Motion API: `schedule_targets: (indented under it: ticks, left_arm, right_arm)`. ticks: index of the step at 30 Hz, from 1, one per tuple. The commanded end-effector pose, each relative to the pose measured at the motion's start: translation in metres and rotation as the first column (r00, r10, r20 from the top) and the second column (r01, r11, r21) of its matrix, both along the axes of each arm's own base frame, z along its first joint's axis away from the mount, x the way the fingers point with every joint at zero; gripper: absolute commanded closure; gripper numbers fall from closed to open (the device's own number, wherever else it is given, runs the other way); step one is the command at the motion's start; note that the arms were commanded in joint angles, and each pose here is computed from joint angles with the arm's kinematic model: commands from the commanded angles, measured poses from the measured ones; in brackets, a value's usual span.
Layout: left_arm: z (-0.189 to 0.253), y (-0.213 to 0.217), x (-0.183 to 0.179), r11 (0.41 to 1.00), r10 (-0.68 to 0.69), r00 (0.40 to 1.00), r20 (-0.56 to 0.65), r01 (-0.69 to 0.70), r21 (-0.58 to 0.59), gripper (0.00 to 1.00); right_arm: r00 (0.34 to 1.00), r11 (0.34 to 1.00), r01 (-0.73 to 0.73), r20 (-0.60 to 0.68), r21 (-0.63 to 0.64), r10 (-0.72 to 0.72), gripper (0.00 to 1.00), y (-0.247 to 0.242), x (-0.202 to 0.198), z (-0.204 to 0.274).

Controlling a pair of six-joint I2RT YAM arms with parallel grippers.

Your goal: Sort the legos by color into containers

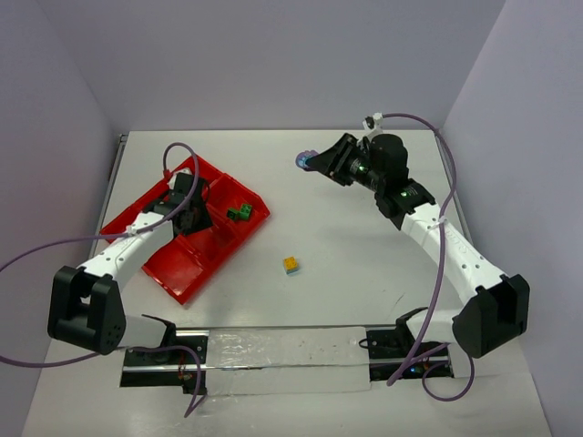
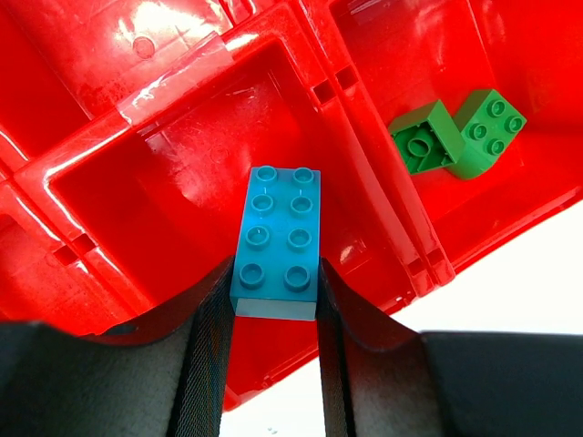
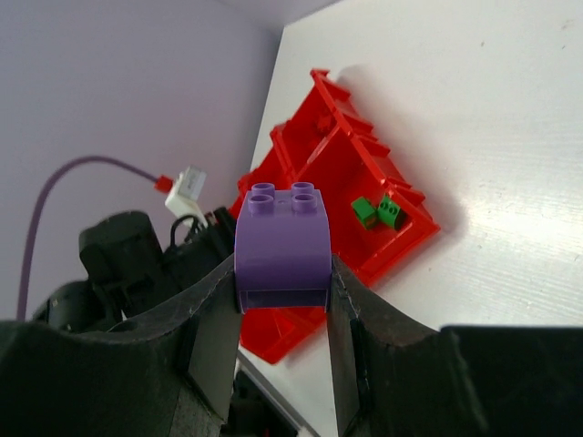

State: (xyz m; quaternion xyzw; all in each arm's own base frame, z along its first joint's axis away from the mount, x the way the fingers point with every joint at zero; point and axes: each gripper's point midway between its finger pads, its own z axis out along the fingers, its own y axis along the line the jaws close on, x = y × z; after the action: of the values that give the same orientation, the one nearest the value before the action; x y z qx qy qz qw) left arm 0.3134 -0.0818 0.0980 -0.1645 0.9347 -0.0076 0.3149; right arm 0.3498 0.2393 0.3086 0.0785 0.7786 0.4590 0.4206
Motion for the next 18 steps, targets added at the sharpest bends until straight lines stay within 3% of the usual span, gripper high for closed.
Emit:
schedule_targets:
  ticks: [1,2,4,11,18]
  left_arm:
    - [0.007,-0.002,0.009,1.000,-0.003,0.999,0.036,0.003,-0.008,0.37]
    - [0.010,-0.001,0.008,1.000,-0.007,0.999,0.038,0.007,-0.006,0.28]
    - [0.022,0.000,0.007,1.000,-0.016,0.999,0.050,0.016,0.002,0.25]
    - [0.102,0.014,0.012,0.999,-0.012,0.986,0.164,0.005,0.045,0.24]
    - [0.187,0.061,0.032,0.992,0.121,0.954,0.274,-0.126,0.000,0.23]
  right_arm:
    - [0.988,0.991,-0.129,0.083,-0.027,0.130,1.00,0.022,-0.011,0.024]
    - [0.985,0.989,-0.144,0.084,-0.042,0.148,1.00,0.025,-0.013,0.025]
    - [0.981,0.984,-0.169,0.083,-0.061,0.174,1.00,0.030,-0.017,0.022]
    - [0.952,0.947,-0.290,0.058,-0.135,0.300,1.00,0.059,-0.039,0.003]
    - [0.841,0.816,-0.520,0.017,-0.252,0.541,1.00,0.138,-0.094,-0.021]
